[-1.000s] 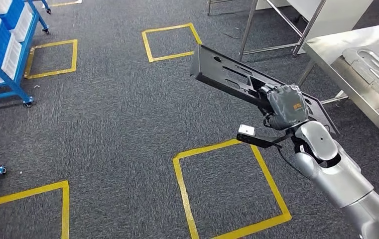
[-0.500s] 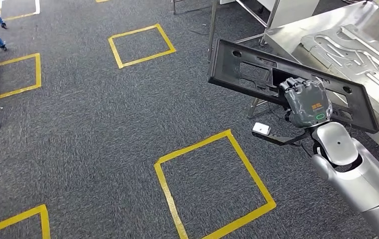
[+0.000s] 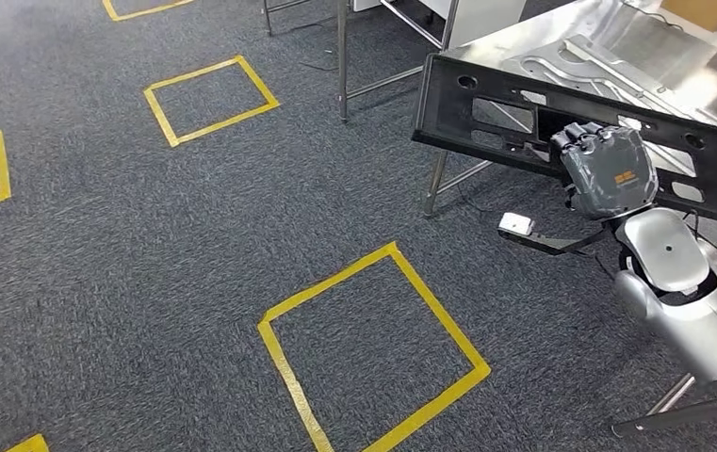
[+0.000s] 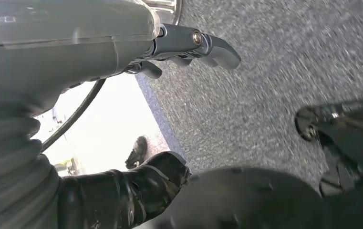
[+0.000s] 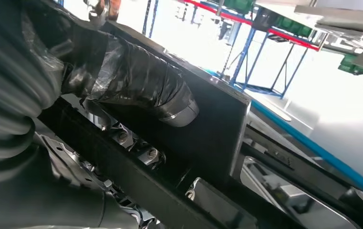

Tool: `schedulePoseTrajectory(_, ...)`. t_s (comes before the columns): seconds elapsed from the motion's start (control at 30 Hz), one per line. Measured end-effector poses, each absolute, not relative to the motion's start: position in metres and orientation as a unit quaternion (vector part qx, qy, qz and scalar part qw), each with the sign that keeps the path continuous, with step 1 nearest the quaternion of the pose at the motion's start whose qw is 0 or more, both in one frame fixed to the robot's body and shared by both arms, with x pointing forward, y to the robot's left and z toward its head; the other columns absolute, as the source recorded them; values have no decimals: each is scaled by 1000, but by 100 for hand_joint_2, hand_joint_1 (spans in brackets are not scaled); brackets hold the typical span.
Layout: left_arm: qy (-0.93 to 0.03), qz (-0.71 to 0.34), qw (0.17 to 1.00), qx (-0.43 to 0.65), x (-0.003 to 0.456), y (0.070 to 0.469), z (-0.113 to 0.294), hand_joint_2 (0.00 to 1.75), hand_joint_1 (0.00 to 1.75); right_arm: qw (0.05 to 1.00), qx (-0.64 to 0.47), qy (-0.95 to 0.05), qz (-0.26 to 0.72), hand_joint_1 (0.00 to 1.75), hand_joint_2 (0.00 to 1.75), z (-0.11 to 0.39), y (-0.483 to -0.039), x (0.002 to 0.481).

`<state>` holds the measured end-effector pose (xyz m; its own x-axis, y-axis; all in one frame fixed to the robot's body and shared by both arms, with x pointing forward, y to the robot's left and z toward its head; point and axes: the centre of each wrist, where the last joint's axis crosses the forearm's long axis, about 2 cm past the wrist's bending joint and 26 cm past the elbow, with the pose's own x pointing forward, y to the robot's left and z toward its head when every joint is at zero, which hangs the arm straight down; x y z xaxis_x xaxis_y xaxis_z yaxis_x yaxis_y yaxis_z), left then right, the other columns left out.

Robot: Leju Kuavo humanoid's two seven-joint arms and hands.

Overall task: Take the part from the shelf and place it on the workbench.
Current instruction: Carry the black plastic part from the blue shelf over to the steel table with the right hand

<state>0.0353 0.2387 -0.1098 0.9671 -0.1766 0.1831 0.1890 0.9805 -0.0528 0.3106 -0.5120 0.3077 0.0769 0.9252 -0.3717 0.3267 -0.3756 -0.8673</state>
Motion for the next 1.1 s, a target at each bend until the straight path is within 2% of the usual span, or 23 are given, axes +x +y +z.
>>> schedulePoseTrajectory(1.1,-96,-83,991,-41,39,239,-109,175,0,302,-681,-455,487,175,175,320,-531,305)
